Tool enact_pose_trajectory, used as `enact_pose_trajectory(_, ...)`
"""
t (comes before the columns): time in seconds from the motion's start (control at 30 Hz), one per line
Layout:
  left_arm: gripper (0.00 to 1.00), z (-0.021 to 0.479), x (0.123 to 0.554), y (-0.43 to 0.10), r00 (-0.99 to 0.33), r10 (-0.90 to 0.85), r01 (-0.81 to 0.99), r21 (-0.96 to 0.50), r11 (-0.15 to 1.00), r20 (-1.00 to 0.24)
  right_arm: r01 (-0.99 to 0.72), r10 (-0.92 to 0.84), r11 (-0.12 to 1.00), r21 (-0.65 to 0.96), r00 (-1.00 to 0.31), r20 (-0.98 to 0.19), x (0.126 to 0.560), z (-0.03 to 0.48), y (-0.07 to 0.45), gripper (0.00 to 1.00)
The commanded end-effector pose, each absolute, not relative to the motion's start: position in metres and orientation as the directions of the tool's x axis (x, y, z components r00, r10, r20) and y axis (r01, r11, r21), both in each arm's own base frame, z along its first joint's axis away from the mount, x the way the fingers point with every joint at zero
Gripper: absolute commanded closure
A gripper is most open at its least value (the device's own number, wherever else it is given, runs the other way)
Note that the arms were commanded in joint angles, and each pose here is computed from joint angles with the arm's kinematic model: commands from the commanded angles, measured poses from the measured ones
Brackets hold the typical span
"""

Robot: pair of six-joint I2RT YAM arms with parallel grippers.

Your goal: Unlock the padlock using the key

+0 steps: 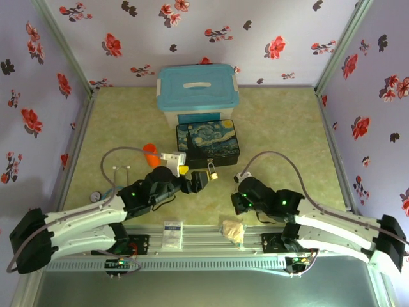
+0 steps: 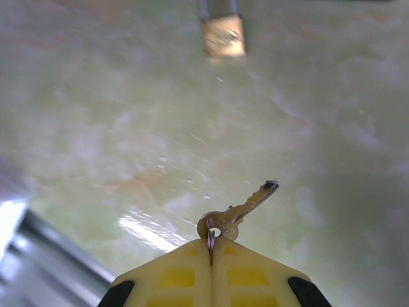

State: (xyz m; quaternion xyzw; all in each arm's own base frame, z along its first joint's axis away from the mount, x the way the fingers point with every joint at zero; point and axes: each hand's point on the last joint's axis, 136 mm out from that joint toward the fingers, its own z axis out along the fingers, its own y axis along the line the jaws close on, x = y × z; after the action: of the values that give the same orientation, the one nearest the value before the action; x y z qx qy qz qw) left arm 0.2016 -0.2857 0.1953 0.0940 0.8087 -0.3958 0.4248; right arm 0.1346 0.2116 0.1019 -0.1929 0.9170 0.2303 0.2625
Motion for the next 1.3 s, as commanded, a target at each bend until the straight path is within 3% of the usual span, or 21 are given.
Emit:
enact_pose_trajectory(0.0,0.02,0.214,0.191,-0.297,-0.616,-0.153,0.591,-0.581,0.560,-0.773,-0.611,-0.305,0.717,0.335,-0.707,-0.638,0.128,0.127,0.228,1.00)
enact_pose_trajectory(0.33,0.16,0.202,0.169,-0.332,-0.690,-0.008,0.650,-0.624,0.433,-0.724,-0.753,-0.338,0.555,0.354,-0.593,-0.731,0.119,0.165,0.264,1.00)
enact_pose_trajectory(0.6,0.20,0.191,0.160,-0.353,-0.723,0.056,0.650,-0.651,0.392,-0.689,-0.832,-0.428,0.498,0.245,-0.481,-0.765,0.110,0.166,0.275,0.99)
enact_pose_trajectory(1.03,0.56,0.169,0.159,-0.359,-0.781,0.073,0.591,-0.696,0.408,-0.620,-0.836,-0.433,0.527,0.153,-0.420,-0.798,0.118,0.168,0.272,0.98)
enact_pose_trajectory(1.27,0.85,0.165,0.157,-0.356,-0.785,0.084,0.587,-0.692,0.419,-0.614,-0.821,-0.438,0.557,0.127,-0.420,-0.794,0.123,0.167,0.267,0.98)
